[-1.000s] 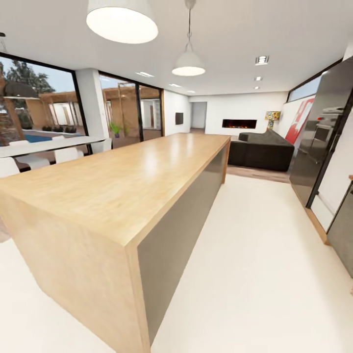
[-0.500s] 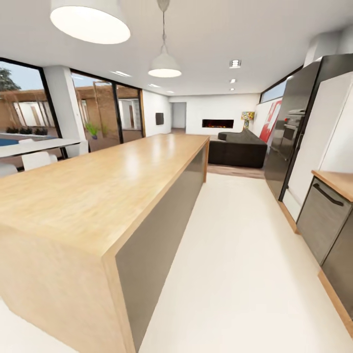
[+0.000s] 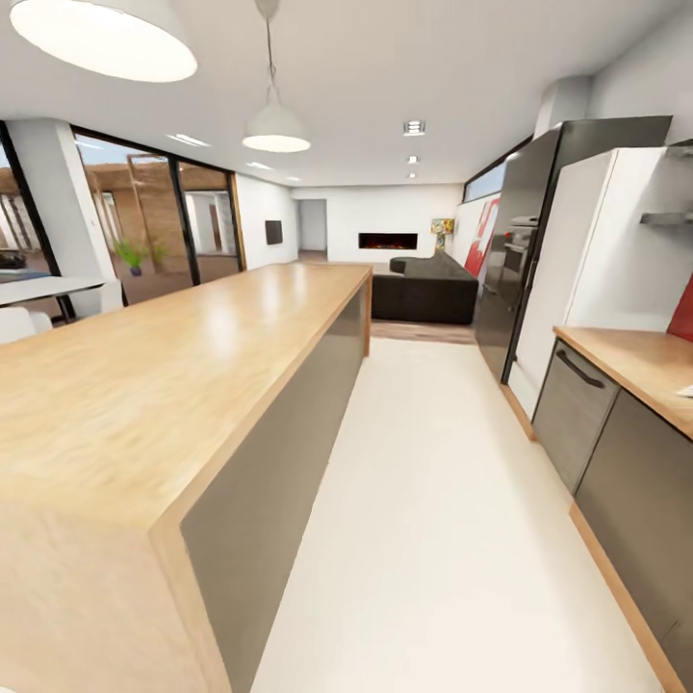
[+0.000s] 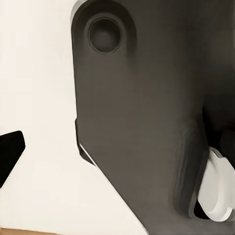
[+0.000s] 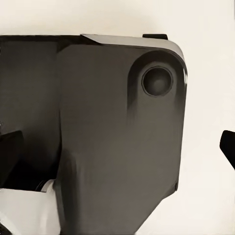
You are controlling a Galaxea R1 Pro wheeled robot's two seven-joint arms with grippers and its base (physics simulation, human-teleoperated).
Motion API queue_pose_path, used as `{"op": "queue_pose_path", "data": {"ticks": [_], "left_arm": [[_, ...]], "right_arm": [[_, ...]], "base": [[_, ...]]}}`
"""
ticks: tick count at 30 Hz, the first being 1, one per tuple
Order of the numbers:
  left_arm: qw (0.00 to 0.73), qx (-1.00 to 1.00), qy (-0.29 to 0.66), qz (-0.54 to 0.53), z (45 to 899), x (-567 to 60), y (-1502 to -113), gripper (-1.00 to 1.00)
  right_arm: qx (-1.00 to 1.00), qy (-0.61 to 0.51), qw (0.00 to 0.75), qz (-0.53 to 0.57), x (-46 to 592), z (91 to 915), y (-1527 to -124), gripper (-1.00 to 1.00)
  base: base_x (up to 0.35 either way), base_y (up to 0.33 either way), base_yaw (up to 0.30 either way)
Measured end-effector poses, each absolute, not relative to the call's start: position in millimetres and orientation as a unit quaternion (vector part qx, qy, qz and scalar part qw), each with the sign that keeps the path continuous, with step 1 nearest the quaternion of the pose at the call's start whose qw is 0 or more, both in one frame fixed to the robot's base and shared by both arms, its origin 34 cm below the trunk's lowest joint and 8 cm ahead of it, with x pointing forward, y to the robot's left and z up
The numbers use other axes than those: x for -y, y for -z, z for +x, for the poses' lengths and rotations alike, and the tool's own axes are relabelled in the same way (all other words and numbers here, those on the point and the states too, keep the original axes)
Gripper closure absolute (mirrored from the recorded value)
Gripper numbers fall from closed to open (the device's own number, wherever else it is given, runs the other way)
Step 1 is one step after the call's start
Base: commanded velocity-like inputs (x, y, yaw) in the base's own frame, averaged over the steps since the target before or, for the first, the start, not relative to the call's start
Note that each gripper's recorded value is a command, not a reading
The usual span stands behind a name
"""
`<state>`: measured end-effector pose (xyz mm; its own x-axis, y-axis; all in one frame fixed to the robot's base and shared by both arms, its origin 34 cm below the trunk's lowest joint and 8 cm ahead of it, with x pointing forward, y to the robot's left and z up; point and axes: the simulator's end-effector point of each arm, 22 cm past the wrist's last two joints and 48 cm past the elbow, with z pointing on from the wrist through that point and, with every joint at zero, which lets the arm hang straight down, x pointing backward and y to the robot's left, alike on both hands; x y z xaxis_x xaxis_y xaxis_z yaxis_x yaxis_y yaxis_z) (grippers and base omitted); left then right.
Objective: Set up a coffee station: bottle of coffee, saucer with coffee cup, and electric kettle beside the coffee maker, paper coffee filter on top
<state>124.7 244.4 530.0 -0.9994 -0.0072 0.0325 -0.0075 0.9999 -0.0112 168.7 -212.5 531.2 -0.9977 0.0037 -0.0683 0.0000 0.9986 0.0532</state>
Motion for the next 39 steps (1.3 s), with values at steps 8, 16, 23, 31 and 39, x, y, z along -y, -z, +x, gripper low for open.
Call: {"op": "queue_pose_path", "data": {"ticks": [8, 16, 23, 31, 39], "left_arm": [[0.019, 1.0, -0.004, 0.003, 121, -246, -540, -1.0], [0.022, 1.0, -0.005, 0.003, 118, -246, -550, -1.0], [0.024, 1.0, -0.005, 0.003, 114, -246, -558, -1.0], [0.027, 1.0, -0.005, 0.003, 110, -245, -567, -1.0], [0.029, 1.0, -0.005, 0.003, 106, -245, -576, -1.0]], "right_arm": [[-0.999, -0.027, 0.031, 0.001, 212, 165, -541, -1.0], [-0.999, -0.027, 0.029, 0.001, 212, 161, -551, -1.0], [-0.999, -0.027, 0.026, 0.001, 212, 158, -559, -1.0], [-0.999, -0.027, 0.023, 0.001, 212, 154, -568, -1.0], [-0.999, -0.027, 0.021, 0.0, 212, 150, -576, -1.0]], "base": [[0.0, 0.0, -0.266], [0.0, 0.0, -0.266], [0.0, 0.0, -0.266], [0.0, 0.0, -0.266], [0.0, 0.0, -0.17]]}}
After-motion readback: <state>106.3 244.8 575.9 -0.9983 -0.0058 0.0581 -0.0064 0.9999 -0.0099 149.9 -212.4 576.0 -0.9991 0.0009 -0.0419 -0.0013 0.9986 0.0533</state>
